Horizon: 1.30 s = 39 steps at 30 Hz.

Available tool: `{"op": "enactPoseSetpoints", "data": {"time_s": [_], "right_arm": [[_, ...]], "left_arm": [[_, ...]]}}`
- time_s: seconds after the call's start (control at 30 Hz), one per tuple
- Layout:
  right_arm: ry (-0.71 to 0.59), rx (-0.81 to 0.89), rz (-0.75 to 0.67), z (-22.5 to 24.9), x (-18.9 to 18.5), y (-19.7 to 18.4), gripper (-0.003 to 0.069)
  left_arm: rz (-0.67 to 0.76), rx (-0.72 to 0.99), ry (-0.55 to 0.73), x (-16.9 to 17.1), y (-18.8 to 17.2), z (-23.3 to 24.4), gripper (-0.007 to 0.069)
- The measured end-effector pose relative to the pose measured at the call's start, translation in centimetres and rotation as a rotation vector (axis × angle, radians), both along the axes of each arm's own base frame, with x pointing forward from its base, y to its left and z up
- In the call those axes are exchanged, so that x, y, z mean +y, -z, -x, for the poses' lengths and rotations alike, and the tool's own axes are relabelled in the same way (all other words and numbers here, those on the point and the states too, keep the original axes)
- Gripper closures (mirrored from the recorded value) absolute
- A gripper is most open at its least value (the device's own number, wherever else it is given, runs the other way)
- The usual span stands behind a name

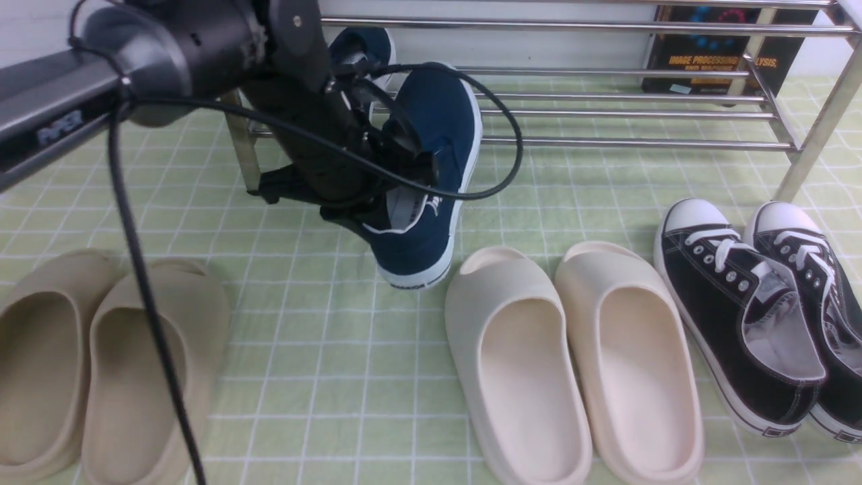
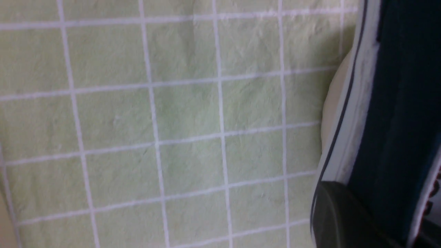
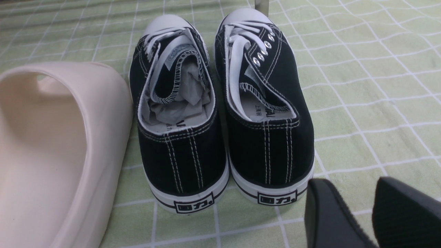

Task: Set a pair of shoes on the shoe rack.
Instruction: Use the left arm to put a shoe into the shoe rack

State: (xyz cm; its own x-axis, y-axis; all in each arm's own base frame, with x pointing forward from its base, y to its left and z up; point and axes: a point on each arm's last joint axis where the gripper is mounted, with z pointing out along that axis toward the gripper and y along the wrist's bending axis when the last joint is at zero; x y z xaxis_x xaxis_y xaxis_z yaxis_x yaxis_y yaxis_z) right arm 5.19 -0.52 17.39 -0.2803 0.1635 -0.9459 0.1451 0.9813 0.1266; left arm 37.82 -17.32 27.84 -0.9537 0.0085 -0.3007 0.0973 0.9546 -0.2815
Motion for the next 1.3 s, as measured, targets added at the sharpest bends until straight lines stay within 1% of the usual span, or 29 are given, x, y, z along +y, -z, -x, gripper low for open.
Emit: {"op": "enactPoseSetpoints", "data": {"time_s": [0.37,0.67,0.8,1.0,1.3], "right_arm": [[0.0,0.0,0.0,0.0,0.0,0.0,0.0419],[0.0,0.0,0.0,0.0,0.0,0.0,0.0419],[0.0,0.0,0.0,0.0,0.0,0.0,0.0419],[0.0,0.0,0.0,0.0,0.0,0.0,0.0419],[0.0,0.0,0.0,0.0,0.0,0.0,0.0419]], "left_arm": [[-0.02,-0.1,0.008,-1.9,0.5,-5.7,0.0624],[-0.096,-0.151,-0.044,-2.4,1.9,-9.4,0.0624],[-0.112,-0.155,-0.047,-2.4,2.3,-9.8,0.0624],[-0.147,-0.169,-0.086,-2.1,2.5,-10.2,0.0624],[-0.145,-0.2,-0.093,-2.1,2.4,-10.5,0.0624]]}}
